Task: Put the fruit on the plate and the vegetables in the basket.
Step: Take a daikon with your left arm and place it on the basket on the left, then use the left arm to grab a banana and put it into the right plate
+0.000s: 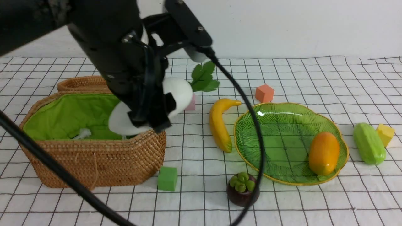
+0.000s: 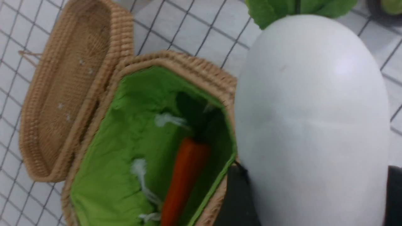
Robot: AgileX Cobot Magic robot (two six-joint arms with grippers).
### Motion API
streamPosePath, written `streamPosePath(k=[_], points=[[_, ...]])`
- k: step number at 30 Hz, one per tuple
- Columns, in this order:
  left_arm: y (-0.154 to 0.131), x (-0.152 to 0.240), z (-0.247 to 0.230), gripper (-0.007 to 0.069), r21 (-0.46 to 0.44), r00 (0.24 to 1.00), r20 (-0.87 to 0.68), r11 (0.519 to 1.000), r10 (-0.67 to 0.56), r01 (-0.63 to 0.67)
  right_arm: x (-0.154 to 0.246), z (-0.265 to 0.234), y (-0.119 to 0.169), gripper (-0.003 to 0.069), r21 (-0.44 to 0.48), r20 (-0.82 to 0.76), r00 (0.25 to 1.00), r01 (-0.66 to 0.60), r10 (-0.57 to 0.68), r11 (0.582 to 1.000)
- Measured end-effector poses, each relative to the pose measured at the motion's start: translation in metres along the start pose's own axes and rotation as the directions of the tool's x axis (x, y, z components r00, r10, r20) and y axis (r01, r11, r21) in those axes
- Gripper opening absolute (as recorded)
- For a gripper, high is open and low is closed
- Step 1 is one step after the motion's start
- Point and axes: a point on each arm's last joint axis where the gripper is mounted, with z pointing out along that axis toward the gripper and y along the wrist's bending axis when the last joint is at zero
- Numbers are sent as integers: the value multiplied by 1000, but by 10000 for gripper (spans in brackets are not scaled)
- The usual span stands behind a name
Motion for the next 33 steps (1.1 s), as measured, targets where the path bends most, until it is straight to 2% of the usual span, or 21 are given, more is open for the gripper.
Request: streamPosePath(k=[6, 10, 13, 18, 23, 26, 27, 29, 30, 31, 33], points=[[48, 41, 23, 513, -22, 987, -128, 995, 94, -97, 2, 0, 2, 225, -19, -17, 1000, 4, -4, 1000], [65, 64, 48, 513, 14, 971, -212, 993, 114, -113, 3, 0, 3, 225, -28, -31, 1000, 1, -2, 1000], [77, 75, 67, 513, -1, 966, -238, 995, 101, -104, 3, 0, 4, 225, -42, -30, 1000, -5, 4, 999], [82, 77, 77, 517, -26, 966, -238, 993, 106, -116, 3, 0, 4, 225, -47, -29, 1000, -7, 6, 999], [85, 74, 78, 596, -61, 975, -202, 992, 94, -108, 3, 0, 4, 227, -48, -29, 1000, -7, 6, 999], [82, 72, 79, 618, -52, 985, -171, 998, -32, 23, 3, 0, 4, 230, -48, -29, 1000, -7, 6, 999], [81, 71, 79, 612, -47, 983, -157, 995, -94, 88, 3, 0, 4, 230, -48, -29, 1000, -7, 6, 999], [76, 66, 79, 546, -26, 963, -127, 971, -239, 237, 3, 0, 4, 232, -48, -29, 1000, -7, 6, 999], [74, 65, 79, 538, -22, 960, -123, 968, -250, 249, 3, 0, 4, 232, -48, -29, 1000, -7, 6, 999], [69, 60, 77, 470, -14, 940, -107, 946, -325, 325, 3, 0, 4, 232, -48, -29, 1000, -6, 5, 999], [57, 47, 70, 349, 0, 916, -72, 919, -394, 395, 3, 0, 4, 232, -49, -32, 999, -6, 5, 999]])
